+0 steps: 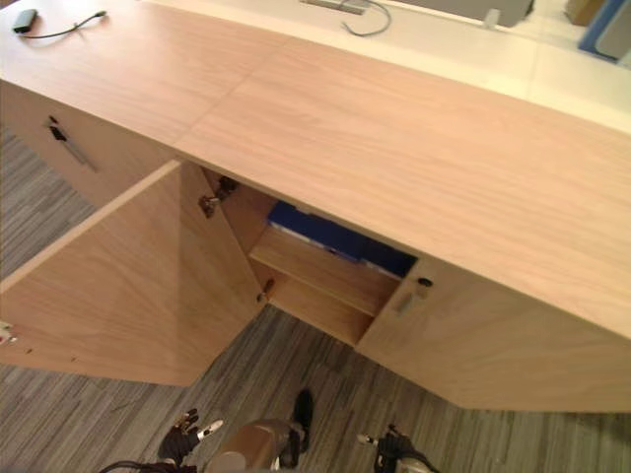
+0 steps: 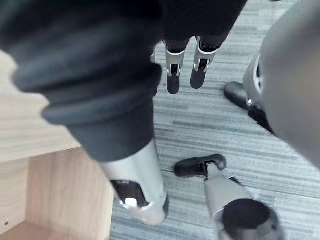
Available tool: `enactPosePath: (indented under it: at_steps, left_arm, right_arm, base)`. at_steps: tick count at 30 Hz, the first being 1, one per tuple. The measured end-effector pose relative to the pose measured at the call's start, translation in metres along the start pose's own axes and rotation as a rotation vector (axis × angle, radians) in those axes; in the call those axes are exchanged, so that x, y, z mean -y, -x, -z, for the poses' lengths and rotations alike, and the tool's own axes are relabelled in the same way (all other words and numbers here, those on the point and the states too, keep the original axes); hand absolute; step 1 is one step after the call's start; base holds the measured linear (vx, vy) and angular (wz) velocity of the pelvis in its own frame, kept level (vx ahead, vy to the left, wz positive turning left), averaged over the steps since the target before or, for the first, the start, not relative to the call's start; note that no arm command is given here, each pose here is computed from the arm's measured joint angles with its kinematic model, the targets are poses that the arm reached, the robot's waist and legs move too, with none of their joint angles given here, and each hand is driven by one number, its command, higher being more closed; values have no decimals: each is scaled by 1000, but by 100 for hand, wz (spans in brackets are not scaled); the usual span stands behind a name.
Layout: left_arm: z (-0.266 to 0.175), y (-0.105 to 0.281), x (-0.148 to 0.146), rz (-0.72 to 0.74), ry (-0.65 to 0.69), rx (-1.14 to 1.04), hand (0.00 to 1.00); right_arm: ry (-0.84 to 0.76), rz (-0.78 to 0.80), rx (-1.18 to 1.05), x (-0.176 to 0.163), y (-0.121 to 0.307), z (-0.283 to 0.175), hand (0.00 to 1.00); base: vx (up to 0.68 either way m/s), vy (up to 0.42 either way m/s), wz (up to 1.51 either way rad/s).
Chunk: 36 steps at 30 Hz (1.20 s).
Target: Walk over to the cabinet, pick up the folder, carry it to the office cabinet, place the folder inside the office cabinet, then close the office cabinet door
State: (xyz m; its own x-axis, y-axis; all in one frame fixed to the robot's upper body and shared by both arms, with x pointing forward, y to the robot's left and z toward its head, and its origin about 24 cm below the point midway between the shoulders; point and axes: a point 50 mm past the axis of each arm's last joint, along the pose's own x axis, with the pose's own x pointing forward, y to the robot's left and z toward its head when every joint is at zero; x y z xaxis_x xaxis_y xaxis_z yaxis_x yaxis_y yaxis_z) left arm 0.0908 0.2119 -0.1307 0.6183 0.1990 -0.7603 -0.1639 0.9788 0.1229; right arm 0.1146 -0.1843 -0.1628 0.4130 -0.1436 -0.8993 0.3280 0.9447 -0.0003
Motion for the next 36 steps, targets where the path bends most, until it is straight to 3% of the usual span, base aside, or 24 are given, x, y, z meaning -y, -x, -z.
enactPosePath:
  at_steps: [10, 19, 26, 36]
  left_arm:
    - [23, -3, -8, -103, 67, -108, 0]
    - [29, -7, -14, -169, 5, -149, 0]
    - [39, -2, -22, -237, 81, -183, 0]
    - [49, 0, -25, -250, 80, -235, 0]
  right_arm:
    - [-26, 22, 14, -1, 4, 9, 0]
    - [-4, -2, 33, -10, 6, 13, 0]
    - [-52, 10, -23, -11, 6, 24, 0]
    - [-83, 43, -43, -1, 6, 28, 0]
  base:
    - [-3, -16, 38]
    - [60, -1, 81]
    - [-37, -217, 40]
    - [8, -141, 14]
